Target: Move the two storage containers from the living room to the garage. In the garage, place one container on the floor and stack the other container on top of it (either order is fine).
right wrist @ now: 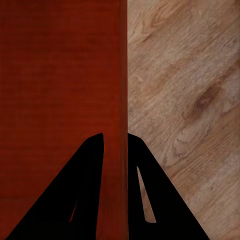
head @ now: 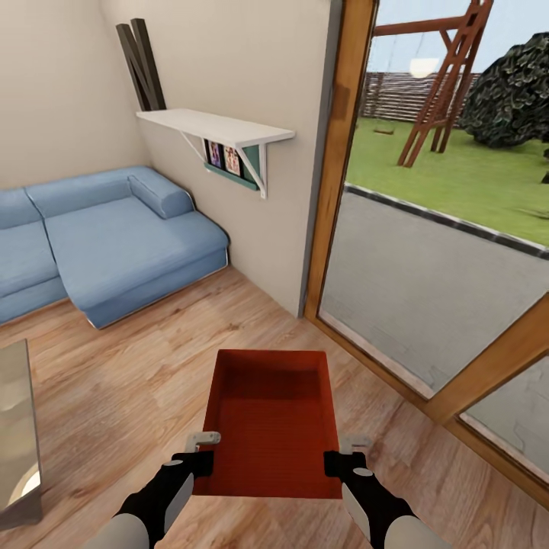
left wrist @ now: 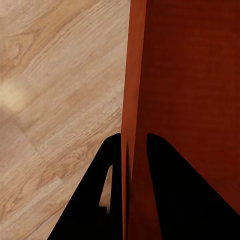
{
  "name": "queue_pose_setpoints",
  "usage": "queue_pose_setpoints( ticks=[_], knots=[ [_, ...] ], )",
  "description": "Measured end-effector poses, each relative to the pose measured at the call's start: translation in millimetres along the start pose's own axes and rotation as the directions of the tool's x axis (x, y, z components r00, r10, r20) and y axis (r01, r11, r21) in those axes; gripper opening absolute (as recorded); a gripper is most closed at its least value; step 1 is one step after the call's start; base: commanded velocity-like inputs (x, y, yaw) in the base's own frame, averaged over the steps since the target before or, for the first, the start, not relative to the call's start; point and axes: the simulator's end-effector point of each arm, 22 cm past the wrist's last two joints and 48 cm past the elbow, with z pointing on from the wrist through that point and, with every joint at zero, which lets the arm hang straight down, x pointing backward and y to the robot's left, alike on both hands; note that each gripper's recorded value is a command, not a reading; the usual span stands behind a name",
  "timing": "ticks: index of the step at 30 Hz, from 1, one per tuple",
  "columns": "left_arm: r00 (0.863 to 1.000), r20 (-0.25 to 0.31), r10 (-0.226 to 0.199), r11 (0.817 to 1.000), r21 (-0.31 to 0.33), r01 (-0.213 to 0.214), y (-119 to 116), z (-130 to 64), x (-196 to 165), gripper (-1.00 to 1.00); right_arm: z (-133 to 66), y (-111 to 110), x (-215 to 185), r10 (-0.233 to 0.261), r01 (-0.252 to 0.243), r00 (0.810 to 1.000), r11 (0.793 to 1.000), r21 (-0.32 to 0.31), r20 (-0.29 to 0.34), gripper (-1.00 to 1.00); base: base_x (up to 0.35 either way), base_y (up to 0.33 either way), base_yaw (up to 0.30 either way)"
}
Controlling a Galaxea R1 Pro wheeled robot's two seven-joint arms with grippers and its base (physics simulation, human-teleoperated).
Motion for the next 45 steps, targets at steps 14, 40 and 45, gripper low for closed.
queue_pose_setpoints(
  ticks=[14, 40, 45],
  knots=[
    [1.000, 0.023, -0.002, 1.000, 0.001, 0.002, 0, -6.2, -11, -1.00, -5.3, 0, -13, -0.003, 0.003, 1.000, 1.000, -0.001, 0.023, -1.00, 0.000, 0.000, 0.000],
    [0.998, 0.066, -0.004, 1.000, 0.004, 0.003, -1, -18.5, -32, -1.00, -16.0, 1, -35, -0.003, 0.003, 0.998, 1.000, -0.001, 0.066, -1.00, 0.000, 0.000, 0.000],
    [0.997, 0.074, -0.004, 1.000, 0.004, 0.004, -1, -21.0, -35, -1.00, -18.1, 1, -39, -0.003, 0.003, 0.997, 1.000, -0.001, 0.074, -1.00, 0.000, 0.000, 0.000]
  ],
)
